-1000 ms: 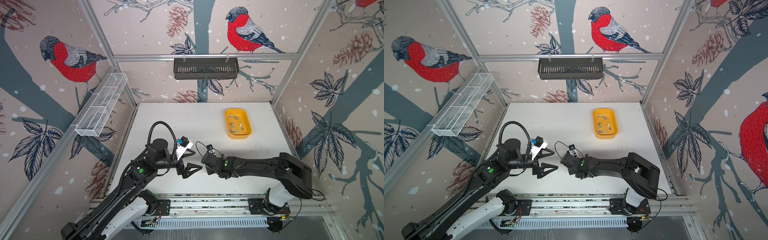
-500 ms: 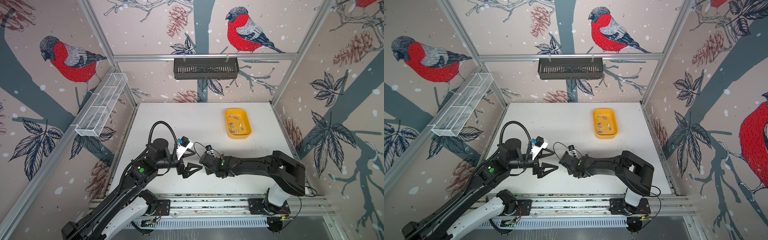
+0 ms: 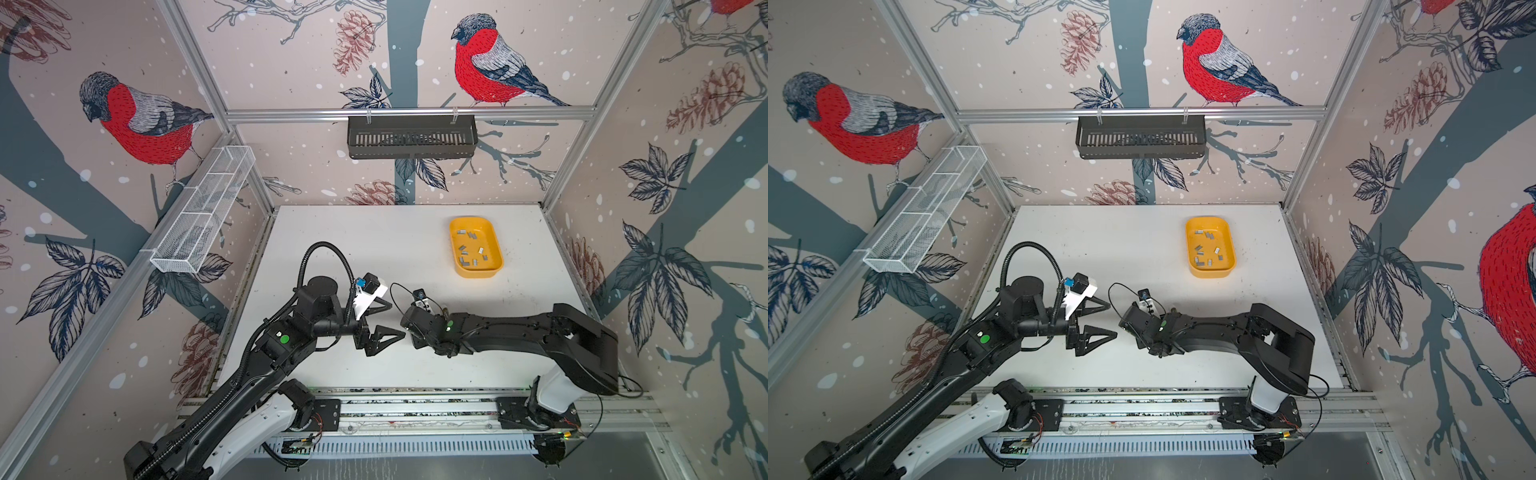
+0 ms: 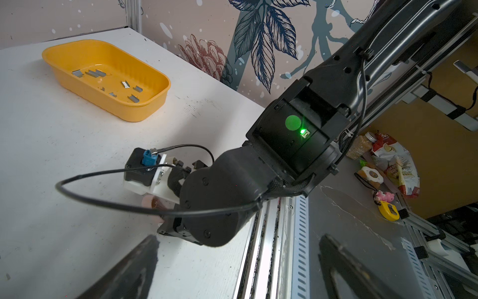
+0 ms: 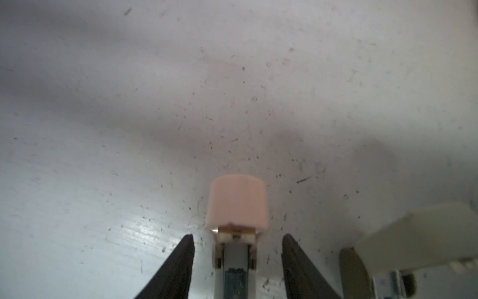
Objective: Load the staples into the stapler
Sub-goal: 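Lower the opened pink stapler onto the table with the right gripper, then release the pink stapler and move the right gripper over the yellow staple tray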
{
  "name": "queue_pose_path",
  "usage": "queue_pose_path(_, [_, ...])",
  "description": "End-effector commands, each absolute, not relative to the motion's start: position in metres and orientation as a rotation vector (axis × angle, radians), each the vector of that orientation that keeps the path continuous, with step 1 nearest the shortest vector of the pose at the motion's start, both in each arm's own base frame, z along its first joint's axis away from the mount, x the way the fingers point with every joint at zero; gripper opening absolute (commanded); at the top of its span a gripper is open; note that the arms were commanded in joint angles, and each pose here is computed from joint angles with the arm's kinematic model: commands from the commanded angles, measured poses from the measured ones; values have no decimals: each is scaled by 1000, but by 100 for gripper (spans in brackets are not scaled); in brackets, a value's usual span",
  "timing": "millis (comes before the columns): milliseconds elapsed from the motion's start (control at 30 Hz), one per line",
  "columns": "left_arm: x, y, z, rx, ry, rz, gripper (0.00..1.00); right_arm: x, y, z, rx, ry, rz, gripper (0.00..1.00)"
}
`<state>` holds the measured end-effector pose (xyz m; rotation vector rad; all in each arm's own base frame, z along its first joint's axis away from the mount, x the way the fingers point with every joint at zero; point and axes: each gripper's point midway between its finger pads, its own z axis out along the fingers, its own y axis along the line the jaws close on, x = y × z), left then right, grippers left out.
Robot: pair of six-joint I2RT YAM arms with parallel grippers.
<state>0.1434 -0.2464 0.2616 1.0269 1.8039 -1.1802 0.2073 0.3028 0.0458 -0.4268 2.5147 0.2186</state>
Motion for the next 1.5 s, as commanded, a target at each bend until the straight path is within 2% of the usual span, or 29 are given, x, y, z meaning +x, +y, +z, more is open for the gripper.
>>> queue_pose_path(0, [151,-251,279,1014,1737,-1177,96,211,300,66,-401,2447,260,59])
queue_pose_path(200, [182,-259,304,954,1743,-1091,97,209,288,108,-361,2344,387,60])
queue_pose_path(367, [208,-276,325,964,1714,-1069,97,221,266,151,-299,2261,391,59])
queue_pose_path(500, [227,-297,346,1003,1655,-1088,96,242,241,179,-218,2213,444,55])
queue_pose_path(833, [278,-333,352,1049,1598,-1069,95,309,170,222,-113,2139,472,55])
queue_pose_path(1100, [301,-344,338,987,1651,-1121,95,370,144,220,-65,2186,436,46])
queue_pose_path(1233, [295,-332,341,923,1623,-1176,95,405,124,193,63,2271,342,36])
queue_pose_path(1467, [289,-325,346,914,1602,-1150,95,460,105,149,238,2373,197,29])
